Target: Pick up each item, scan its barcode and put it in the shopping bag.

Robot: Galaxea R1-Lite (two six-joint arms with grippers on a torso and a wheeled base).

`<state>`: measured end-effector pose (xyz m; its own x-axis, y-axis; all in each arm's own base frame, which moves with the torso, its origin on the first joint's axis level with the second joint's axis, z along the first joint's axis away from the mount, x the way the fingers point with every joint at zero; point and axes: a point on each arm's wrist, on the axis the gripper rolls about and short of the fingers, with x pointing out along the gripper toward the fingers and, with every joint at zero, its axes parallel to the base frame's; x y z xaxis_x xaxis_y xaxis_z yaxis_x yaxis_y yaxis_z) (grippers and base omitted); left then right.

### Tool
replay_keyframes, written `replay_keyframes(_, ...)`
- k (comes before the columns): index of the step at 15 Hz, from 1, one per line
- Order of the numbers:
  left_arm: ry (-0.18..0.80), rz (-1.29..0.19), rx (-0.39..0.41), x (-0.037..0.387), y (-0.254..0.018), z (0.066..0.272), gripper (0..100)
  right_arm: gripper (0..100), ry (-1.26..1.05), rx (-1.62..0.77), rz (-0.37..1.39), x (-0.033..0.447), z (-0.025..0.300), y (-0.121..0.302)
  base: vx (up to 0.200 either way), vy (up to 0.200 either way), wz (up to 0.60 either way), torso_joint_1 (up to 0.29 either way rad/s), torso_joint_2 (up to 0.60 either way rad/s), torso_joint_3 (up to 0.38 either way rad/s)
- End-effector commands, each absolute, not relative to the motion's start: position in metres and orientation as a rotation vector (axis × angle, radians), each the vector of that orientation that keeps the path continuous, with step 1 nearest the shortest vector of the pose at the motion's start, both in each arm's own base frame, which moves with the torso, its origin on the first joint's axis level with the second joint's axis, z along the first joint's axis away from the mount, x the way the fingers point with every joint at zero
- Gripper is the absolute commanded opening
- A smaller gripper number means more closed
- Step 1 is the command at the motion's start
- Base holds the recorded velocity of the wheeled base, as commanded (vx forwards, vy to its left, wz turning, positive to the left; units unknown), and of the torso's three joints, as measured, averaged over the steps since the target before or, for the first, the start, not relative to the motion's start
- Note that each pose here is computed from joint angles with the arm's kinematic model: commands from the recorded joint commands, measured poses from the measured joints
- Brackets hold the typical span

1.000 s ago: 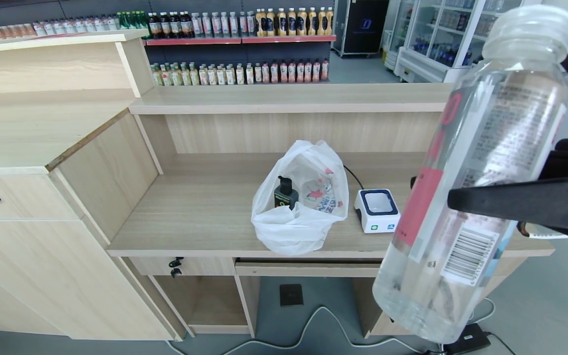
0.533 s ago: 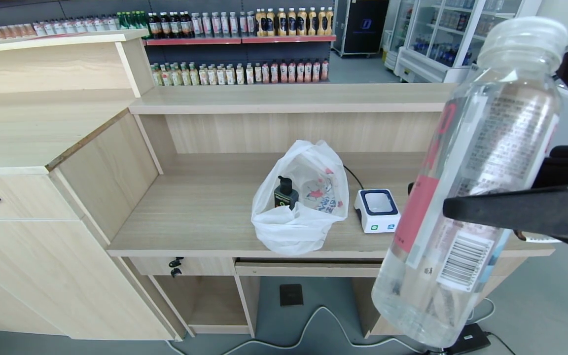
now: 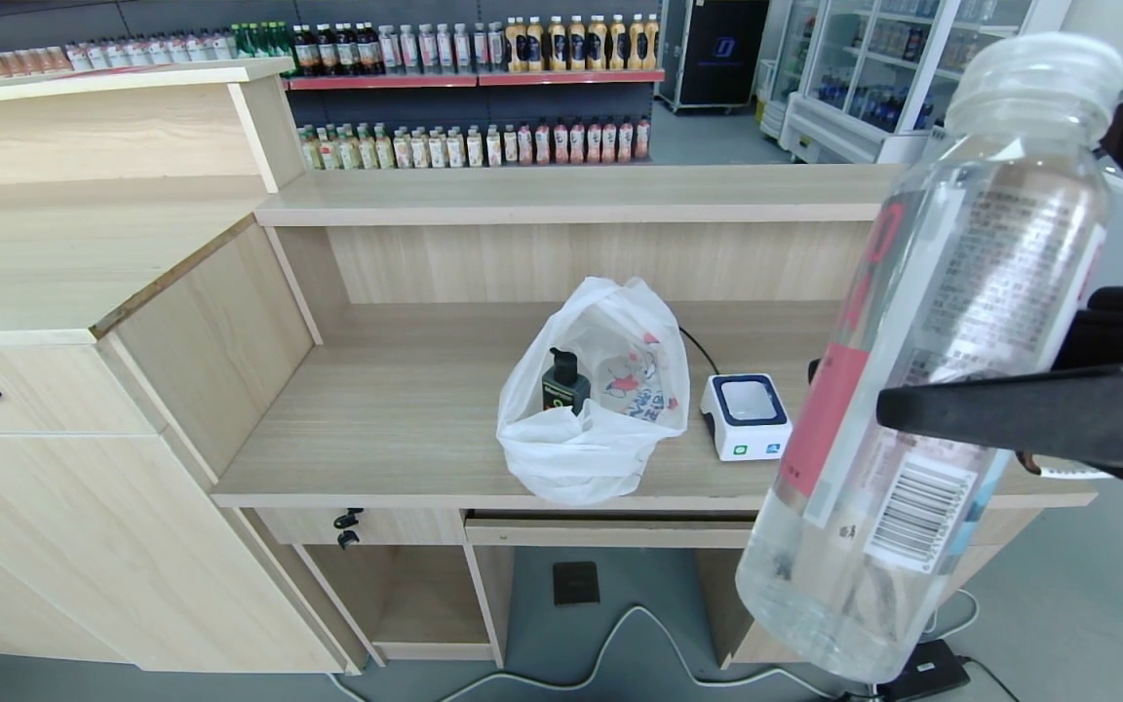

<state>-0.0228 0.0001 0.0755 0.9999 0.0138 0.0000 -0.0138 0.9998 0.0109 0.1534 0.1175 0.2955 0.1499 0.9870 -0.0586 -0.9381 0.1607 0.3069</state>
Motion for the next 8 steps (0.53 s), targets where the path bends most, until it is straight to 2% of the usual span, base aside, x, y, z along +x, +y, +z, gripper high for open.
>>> replay_keyframes(1,0.000,0.015,0.011,-0.023,0.000,0.075,0,0,0.264,0.216,1.397,0.154,0.297,0.117,0.000,0.000,0.00,0.000,0.00,0.000)
replay_keyframes(6,0.000,0.015,0.011,-0.023,0.000,0.075,0,0,0.281,0.229,1.354,0.160,0.293,0.109,0.000,0.000,0.00,0.000,0.00,0.000)
replay_keyframes(8,0.000,0.015,0.011,-0.023,0.000,0.075,0,0,0.308,0.234,1.394,0.160,0.289,0.105,0.000,0.000,0.00,0.000,0.00,0.000)
